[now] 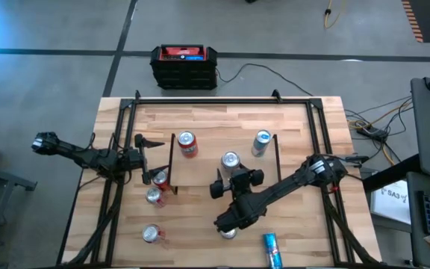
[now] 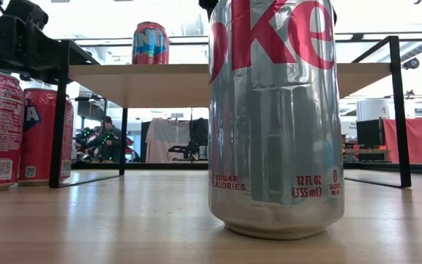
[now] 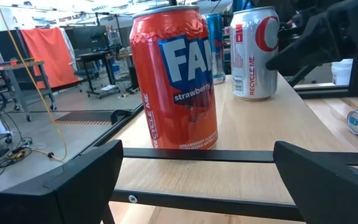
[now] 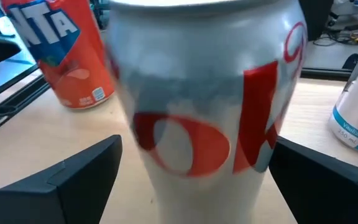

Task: Place canned beverage on shelf
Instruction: Put the right silver red soda can on the shelf

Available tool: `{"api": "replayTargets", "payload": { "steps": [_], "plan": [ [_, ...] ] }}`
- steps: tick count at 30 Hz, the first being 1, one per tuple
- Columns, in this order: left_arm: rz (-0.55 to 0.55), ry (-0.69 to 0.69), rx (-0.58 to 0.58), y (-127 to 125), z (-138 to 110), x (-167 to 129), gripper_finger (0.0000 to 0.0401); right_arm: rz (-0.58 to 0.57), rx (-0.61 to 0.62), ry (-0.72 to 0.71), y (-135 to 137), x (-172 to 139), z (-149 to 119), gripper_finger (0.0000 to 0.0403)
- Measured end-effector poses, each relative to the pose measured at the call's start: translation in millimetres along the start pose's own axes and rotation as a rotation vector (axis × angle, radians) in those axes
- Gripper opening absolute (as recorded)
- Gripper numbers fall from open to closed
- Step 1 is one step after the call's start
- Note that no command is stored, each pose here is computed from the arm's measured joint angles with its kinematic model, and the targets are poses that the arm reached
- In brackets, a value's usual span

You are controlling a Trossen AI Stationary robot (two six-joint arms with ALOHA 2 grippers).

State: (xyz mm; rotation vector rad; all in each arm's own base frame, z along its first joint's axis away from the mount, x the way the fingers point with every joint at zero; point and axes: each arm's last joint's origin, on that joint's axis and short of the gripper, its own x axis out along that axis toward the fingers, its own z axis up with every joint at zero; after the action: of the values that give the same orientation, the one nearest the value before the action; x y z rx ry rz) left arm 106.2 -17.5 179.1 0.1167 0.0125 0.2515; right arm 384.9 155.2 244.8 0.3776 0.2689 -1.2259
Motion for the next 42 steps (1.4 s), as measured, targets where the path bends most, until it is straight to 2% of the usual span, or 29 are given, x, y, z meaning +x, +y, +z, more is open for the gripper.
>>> {"api": "replayTargets", "payload": {
  "steps": [14,25,42],
  "plan": [
    [0.000,0.000,0.000,0.0,0.0,0.0,0.0400,-0.037,0.029,0.023,0.6,11.1,3.9,0.0377],
    [0.000,0.000,0.000,0.0,0.0,0.0,0.0400,-0.051,0.029,0.040,0.3,13.4,4.5,0.0300],
    [0.000,0.000,0.000,0.0,0.0,0.0,0.0400,-0.056,0.034,0.044,0.5,15.7,6.7,0.0308]
  ]
}}
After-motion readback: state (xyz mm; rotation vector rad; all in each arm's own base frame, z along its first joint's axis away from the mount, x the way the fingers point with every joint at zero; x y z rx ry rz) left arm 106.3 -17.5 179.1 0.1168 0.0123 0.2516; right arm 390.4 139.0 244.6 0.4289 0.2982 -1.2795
